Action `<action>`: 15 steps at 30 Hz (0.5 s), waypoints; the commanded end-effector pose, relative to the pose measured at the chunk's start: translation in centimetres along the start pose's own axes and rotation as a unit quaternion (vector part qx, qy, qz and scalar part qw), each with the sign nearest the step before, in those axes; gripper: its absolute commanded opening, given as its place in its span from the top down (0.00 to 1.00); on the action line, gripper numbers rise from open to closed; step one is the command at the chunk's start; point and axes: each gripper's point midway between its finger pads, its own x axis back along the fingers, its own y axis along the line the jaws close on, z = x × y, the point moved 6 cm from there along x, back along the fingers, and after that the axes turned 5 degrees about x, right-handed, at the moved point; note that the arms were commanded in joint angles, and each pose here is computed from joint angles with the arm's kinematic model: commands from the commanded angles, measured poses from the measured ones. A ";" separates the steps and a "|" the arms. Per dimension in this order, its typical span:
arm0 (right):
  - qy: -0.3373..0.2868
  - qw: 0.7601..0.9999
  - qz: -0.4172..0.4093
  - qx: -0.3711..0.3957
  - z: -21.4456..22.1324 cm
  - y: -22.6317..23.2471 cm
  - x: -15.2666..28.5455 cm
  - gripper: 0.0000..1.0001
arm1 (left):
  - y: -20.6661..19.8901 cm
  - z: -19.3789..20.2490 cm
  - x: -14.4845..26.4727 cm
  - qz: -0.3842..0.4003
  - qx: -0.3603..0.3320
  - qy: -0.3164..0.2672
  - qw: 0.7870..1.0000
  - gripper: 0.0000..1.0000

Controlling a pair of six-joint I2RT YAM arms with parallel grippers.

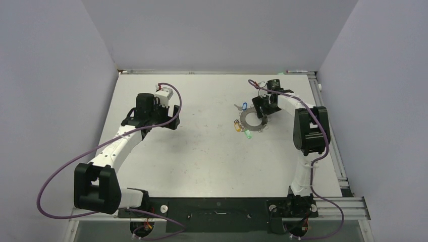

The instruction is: Remove the keys from the keyring

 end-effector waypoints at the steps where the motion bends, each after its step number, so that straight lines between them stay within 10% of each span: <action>1: 0.018 1.000 0.002 -0.007 -0.6 -0.3 -0.3 0.36 | -0.1 -1.3 0.5 -0.003 0.000 -0.030 1.000 0.04; 15: 0.026 0.999 -0.023 0.042 -1.5 2.5 0.3 0.76 | -0.8 -3.5 -0.2 0.024 0.008 -0.024 0.999 0.04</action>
